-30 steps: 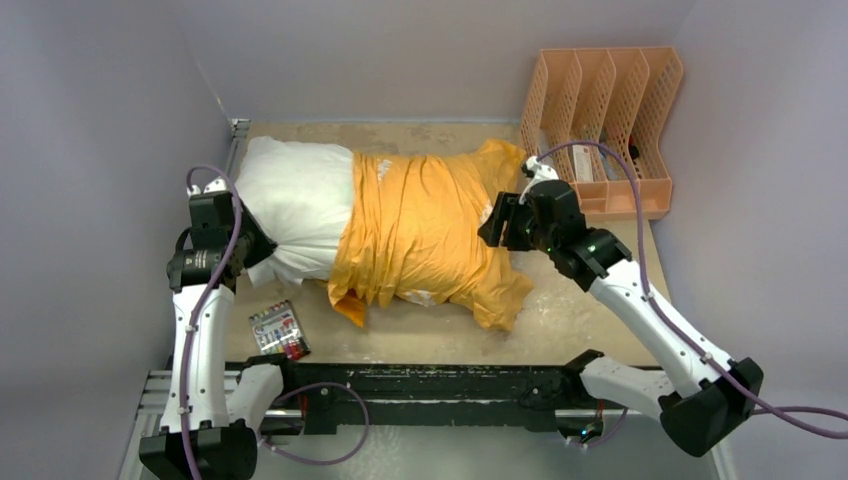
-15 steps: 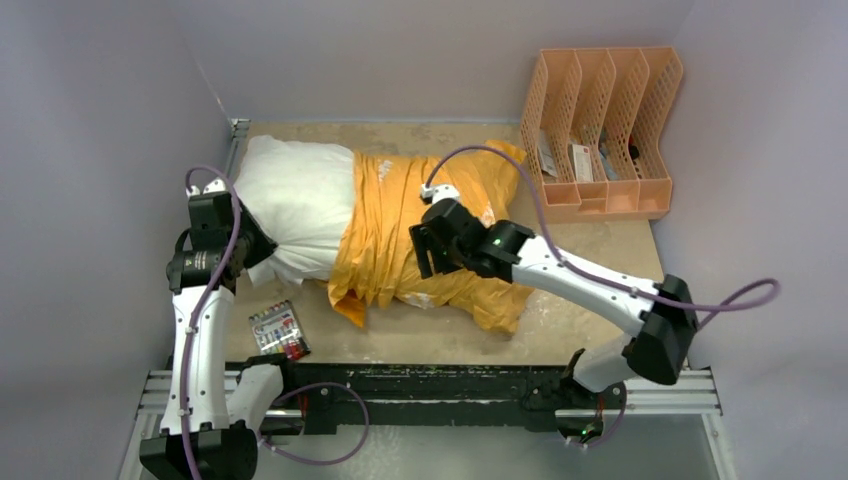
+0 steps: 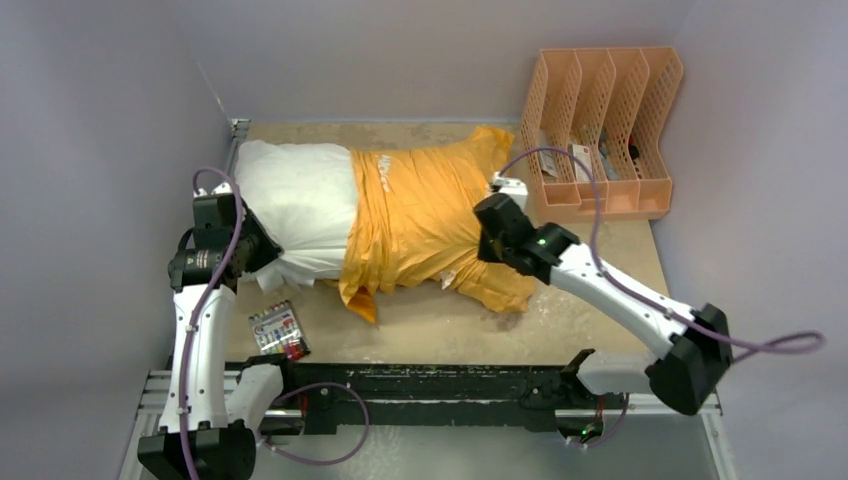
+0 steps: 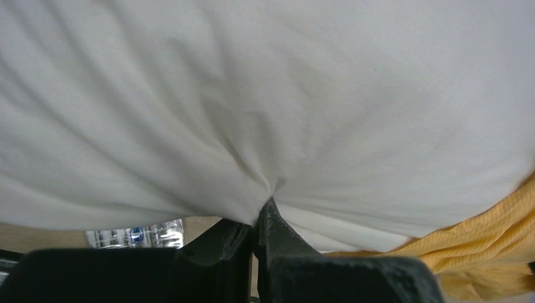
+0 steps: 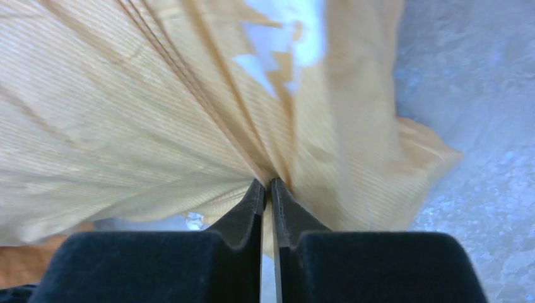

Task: Remove the pillowcase from the pillow
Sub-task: Remove the pillow from the pillowcase.

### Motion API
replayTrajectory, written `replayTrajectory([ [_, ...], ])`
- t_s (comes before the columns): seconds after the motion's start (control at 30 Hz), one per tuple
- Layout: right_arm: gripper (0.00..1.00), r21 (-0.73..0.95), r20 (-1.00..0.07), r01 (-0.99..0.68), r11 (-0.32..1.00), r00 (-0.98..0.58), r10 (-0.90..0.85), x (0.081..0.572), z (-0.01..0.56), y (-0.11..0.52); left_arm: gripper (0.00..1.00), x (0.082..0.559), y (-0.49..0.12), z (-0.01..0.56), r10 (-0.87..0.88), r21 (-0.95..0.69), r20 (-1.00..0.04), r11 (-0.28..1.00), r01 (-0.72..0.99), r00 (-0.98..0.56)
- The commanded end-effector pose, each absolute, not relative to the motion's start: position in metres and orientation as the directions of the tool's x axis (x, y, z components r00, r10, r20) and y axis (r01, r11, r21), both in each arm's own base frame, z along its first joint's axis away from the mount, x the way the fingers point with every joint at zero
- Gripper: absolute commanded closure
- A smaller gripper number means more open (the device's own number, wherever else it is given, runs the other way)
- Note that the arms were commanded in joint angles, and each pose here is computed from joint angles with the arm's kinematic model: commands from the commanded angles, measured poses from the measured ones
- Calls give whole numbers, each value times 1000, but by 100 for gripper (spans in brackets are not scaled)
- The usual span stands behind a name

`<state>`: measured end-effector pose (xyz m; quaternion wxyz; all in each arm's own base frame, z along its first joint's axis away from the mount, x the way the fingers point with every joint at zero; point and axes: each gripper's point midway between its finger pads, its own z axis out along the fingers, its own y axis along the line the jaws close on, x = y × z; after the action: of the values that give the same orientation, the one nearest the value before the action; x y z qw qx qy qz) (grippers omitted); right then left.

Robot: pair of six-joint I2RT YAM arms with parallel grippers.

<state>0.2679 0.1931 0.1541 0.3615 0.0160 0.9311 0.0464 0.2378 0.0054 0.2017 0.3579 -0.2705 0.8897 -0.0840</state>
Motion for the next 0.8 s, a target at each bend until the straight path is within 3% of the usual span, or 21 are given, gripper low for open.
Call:
replayTrajectory([
  [0.0, 93, -16, -717, 177, 984, -688, 111, 269, 159, 105, 100, 251, 48, 234, -504, -250, -736, 823, -510, -452],
  [0.13, 87, 73, -702, 93, 993, -702, 117, 271, 170, 124, 100, 254, 41, 233, -510, -279, -730, 830, -482, -455],
  [0.33, 49, 298, -774, -157, 942, -616, 143, 280, 240, 178, 100, 256, 29, 234, -523, -332, -718, 837, -435, -459],
  [0.47, 34, 409, -803, -345, 845, -575, 155, 270, 274, 222, 100, 256, 26, 234, -527, -343, -716, 837, -427, -458],
  [0.7, 26, 285, -812, -492, 823, -579, -65, 252, 263, 308, 100, 257, 23, 235, -536, -361, -710, 834, -417, -456],
  [0.77, 19, 233, -806, -510, 828, -578, -128, 251, 249, 327, 100, 256, 23, 237, -532, -358, -712, 836, -415, -458],
])
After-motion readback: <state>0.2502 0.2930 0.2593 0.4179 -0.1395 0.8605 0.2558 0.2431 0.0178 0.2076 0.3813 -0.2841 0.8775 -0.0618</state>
